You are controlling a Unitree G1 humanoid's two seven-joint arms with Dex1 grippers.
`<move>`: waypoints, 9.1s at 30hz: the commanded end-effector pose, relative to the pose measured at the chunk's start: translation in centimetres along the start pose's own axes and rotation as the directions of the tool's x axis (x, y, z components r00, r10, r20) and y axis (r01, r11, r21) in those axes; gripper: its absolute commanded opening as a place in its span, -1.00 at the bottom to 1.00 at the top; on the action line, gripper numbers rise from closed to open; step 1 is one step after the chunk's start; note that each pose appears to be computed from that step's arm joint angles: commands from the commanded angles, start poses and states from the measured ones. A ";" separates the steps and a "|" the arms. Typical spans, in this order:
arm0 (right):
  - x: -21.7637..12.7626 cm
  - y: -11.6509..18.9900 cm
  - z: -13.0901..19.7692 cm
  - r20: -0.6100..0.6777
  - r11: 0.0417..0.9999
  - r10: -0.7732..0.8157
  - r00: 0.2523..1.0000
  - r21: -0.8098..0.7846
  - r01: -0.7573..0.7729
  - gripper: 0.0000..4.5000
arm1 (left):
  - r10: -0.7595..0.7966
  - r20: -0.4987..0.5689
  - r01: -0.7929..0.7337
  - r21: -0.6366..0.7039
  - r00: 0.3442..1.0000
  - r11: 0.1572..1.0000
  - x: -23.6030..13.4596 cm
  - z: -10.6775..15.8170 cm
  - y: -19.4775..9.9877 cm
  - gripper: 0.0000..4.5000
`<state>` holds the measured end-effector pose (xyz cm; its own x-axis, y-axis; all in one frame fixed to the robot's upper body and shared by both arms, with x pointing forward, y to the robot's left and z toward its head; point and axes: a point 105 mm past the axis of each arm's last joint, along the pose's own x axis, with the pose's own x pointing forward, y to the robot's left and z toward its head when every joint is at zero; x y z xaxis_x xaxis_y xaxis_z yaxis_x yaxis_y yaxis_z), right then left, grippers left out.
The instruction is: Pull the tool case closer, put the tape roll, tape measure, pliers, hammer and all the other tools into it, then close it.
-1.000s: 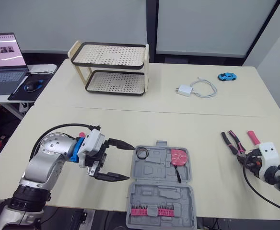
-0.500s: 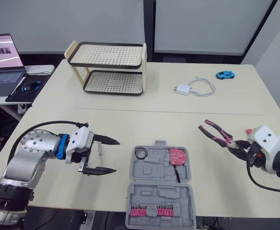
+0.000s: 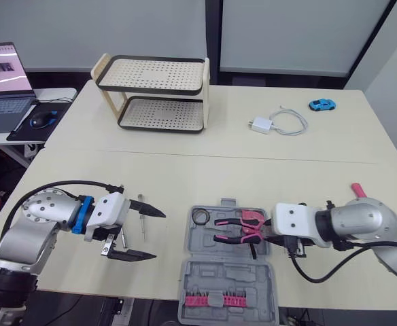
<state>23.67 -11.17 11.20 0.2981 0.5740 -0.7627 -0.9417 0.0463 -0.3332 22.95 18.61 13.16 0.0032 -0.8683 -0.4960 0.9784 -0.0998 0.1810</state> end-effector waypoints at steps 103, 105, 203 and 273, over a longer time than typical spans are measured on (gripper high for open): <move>-2.3 -1.5 0.4 0.257 0.974 -0.161 0.953 0.198 0.111 -0.97 | 0.426 -0.127 -0.445 -0.275 0.896 0.852 -5.7 -4.2 -0.7 1.00; -4.9 -1.6 -2.6 0.186 0.938 -0.245 0.952 0.296 0.183 -0.97 | 0.502 -0.189 -0.536 -0.314 0.844 0.784 -7.9 -5.8 -1.5 1.00; 5.5 1.6 -5.3 0.117 0.960 -0.067 0.991 0.277 0.032 -1.00 | 0.149 -0.140 -0.158 -0.058 0.979 0.986 12.4 -6.9 3.3 -0.99; -13.5 -0.1 -13.9 -0.141 0.840 -0.451 0.881 0.268 0.472 -1.00 | 0.643 -0.255 -0.690 -0.330 0.722 0.644 -10.8 -7.2 2.0 -0.99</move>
<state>21.95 -29.74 12.22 0.6791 0.3719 -0.6329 -0.7120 0.5433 -0.4448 26.43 30.38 11.58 0.6360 -0.5898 -0.4976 0.7367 0.6561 0.1640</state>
